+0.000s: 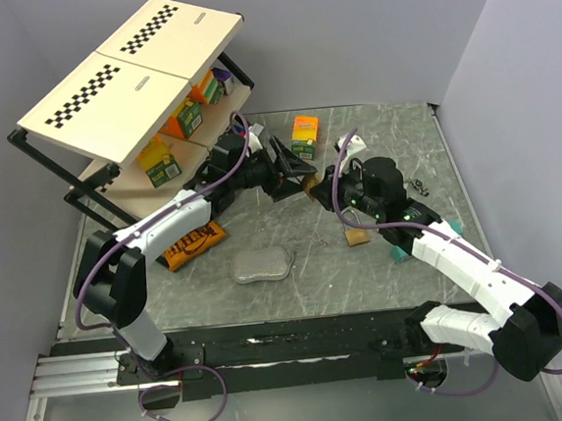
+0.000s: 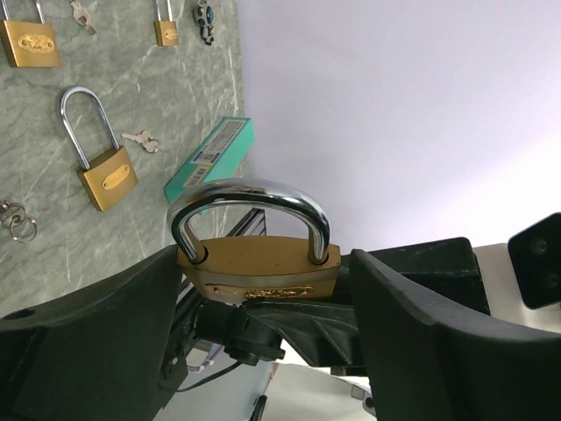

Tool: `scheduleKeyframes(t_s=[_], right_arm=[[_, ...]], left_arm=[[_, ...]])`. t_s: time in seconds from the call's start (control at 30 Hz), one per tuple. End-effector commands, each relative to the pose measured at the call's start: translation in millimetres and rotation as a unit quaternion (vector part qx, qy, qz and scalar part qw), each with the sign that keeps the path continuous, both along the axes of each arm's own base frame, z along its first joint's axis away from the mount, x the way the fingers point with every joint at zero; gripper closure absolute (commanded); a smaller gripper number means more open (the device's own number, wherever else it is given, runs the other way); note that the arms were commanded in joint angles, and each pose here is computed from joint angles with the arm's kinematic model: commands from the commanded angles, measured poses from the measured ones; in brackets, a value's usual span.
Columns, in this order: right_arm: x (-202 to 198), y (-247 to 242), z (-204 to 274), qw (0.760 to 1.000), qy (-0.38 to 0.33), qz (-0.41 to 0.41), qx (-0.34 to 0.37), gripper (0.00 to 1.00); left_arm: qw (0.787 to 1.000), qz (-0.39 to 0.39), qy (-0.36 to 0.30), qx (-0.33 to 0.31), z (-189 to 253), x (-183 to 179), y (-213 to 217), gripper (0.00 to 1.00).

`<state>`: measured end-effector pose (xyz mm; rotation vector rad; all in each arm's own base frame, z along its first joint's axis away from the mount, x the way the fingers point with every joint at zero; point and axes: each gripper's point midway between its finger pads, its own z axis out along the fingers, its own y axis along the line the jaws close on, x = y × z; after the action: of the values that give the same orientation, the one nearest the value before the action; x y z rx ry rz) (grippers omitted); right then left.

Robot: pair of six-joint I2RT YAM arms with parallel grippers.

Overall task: Lock with the key
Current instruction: Place the lock at the center of the board.

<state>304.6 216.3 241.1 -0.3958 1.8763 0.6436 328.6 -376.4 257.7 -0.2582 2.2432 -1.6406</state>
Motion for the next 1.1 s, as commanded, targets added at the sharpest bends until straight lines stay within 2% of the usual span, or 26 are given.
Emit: scheduleKeyframes(t_s=[0.0, 0.17, 0.27, 0.3, 0.37, 0.4, 0.43, 0.47, 0.5, 0.53, 0.57, 0.63, 0.67, 0.77, 0.83, 0.9, 1.07], right_arm=[[8.0, 11.5, 62.2, 0.995, -0.088, 0.01, 0.044, 1.0], [5.3, 14.7, 61.1, 0.995, -0.088, 0.017, 0.043, 1.0], [4.1, 14.5, 60.9, 0.995, -0.087, 0.018, 0.044, 1.0], [3.7, 14.3, 61.1, 0.995, -0.086, 0.018, 0.045, 1.0], [2.4, 15.2, 58.9, 0.995, -0.082, 0.021, 0.045, 1.0], [1.7, 15.5, 59.2, 0.995, -0.081, 0.022, 0.046, 1.0], [1.0, 15.2, 59.6, 0.995, -0.08, 0.022, 0.047, 0.99], [-0.2, 15.0, 58.9, 0.996, -0.078, 0.022, 0.048, 0.91], [-1.8, 14.6, 58.0, 0.996, -0.076, 0.024, 0.048, 0.86], [-3.0, 14.1, 57.0, 0.996, -0.075, 0.025, 0.046, 0.79], [-4.2, 11.9, 57.3, 0.996, -0.076, 0.024, 0.045, 0.59], [-6.3, 7.2, 55.6, 0.996, -0.075, 0.021, 0.038, 0.46], [-10.0, 3.7, 52.9, 0.997, -0.069, 0.02, 0.031, 0.34], [-18.0, -7.1, 44.4, 0.998, -0.062, 0.02, 0.005, 0.17], [-23.4, -15.3, 37.6, 0.998, -0.056, 0.021, -0.014, 0.11], [-29.9, -22.9, 38.1, 0.997, -0.065, 0.024, -0.026, 0.02], [-39.6, -43.7, 33.1, 0.996, -0.068, 0.013, -0.052, 0.01]], left_arm=[[1.0, -0.003, -0.023, -0.021, 25.3, 2.6, -9.8, 0.23], [1.0, 0.001, -0.02, -0.01, 21.1, 4.0, -11.7, 0.28], [1.0, 0.003, -0.018, -0.005, 17.8, 4.7, -11.0, 0.39], [1.0, 0.003, -0.017, -0.002, 16.1, 4.2, -10.4, 0.48], [1.0, 0.005, -0.02, 0.003, 13.6, 4.2, -9.2, 0.59], [1.0, 0.005, -0.017, 0.005, 12.4, 3.4, -8.3, 0.72], [1.0, 0.006, -0.019, 0.009, 10.0, 4.4, -7.5, 0.79], [1.0, 0.007, -0.019, 0.011, 9.2, 3.8, -7.1, 0.86], [1.0, 0.008, -0.015, 0.018, 5.1, 3.4, -6.0, 0.98], [1.0, 0.01, -0.015, 0.023, 2.2, 4.1, -4.7, 0.99], [0.999, 0.014, -0.017, 0.027, 1.4, 4.3, -3.6, 0.99], [0.999, 0.017, -0.012, 0.048, -8.7, 3.8, 0.8, 0.99], [0.998, 0.021, -0.011, 0.057, -11.3, 3.7, 3.2, 0.99], [0.995, 0.031, -0.008, 0.094, -27.5, 5.4, 10.6, 0.99], [0.991, 0.039, -0.007, 0.125, -39.7, 7.7, 16.9, 0.99], [0.987, 0.037, -0.014, 0.155, -52.4, 9.8, 18.8, 0.99], [0.969, 0.025, 0.003, 0.246, -92.9, 6.2, 22.9, 0.99]])
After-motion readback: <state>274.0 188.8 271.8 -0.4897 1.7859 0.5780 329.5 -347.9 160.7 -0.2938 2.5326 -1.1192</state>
